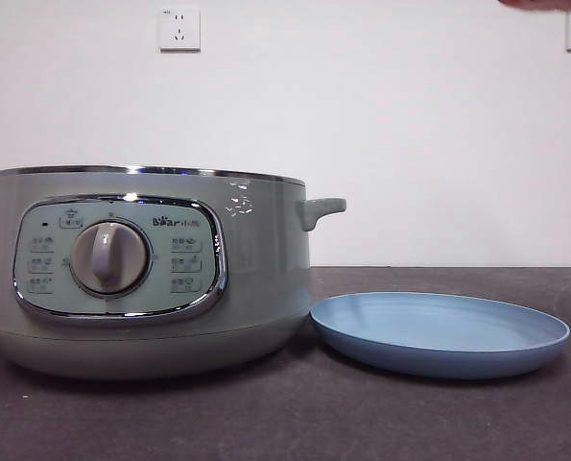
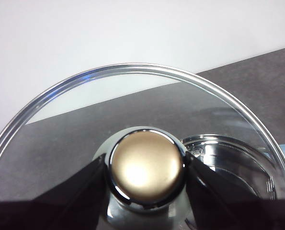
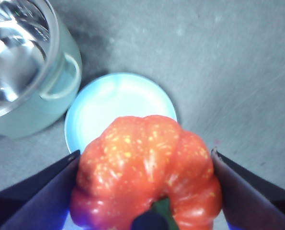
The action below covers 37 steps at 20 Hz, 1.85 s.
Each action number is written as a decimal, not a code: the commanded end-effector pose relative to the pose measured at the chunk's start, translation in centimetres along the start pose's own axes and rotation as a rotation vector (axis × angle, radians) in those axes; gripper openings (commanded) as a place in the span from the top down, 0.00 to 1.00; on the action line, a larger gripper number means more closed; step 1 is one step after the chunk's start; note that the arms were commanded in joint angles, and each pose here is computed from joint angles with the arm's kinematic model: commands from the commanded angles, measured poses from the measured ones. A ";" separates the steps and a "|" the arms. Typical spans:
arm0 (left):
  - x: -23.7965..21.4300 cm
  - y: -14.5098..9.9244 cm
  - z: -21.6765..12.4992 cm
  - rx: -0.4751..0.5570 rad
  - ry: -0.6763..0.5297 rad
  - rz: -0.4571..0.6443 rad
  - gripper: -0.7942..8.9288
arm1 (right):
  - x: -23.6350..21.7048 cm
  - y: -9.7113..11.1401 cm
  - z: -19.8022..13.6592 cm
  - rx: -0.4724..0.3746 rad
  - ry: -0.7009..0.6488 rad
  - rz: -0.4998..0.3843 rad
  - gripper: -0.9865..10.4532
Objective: Take the pumpkin out from the steamer,put the pumpkin in the blue plate,close the lid
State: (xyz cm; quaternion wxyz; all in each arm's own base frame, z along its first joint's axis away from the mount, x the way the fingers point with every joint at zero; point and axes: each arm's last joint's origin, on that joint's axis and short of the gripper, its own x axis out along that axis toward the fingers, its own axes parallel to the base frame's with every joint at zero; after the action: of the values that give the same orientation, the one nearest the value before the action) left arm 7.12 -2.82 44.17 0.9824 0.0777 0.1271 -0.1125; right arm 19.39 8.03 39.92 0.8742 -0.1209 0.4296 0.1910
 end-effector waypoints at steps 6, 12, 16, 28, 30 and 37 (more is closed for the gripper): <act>2.1 -0.7 1.2 -0.035 -0.018 -0.074 0.93 | 11.1 0.7 -4.1 0.085 0.048 0.110 0.92; 5.0 -1.4 1.2 -0.017 0.065 -0.081 0.93 | 18.3 1.3 -4.0 0.072 0.144 0.124 0.92; 6.1 -1.8 1.3 -0.012 0.090 -0.106 0.93 | 22.1 2.1 -4.3 0.054 0.199 0.138 0.92; 7.8 -2.2 1.6 -0.010 0.090 -0.121 0.93 | 23.8 2.8 -4.6 0.040 0.231 0.140 0.41; 8.5 -2.5 1.6 -0.010 0.096 -0.150 0.93 | 22.3 2.7 -4.2 0.039 0.195 0.141 0.42; 12.8 -3.9 1.6 -0.008 0.138 -0.230 0.93 | 13.7 2.3 -3.5 0.035 0.003 0.140 0.42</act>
State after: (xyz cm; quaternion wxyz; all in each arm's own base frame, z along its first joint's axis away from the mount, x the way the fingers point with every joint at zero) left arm 18.75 -9.43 40.90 0.9459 0.0763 0.2321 -0.2134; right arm 23.74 12.03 26.78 0.8586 -0.0774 0.4434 0.2453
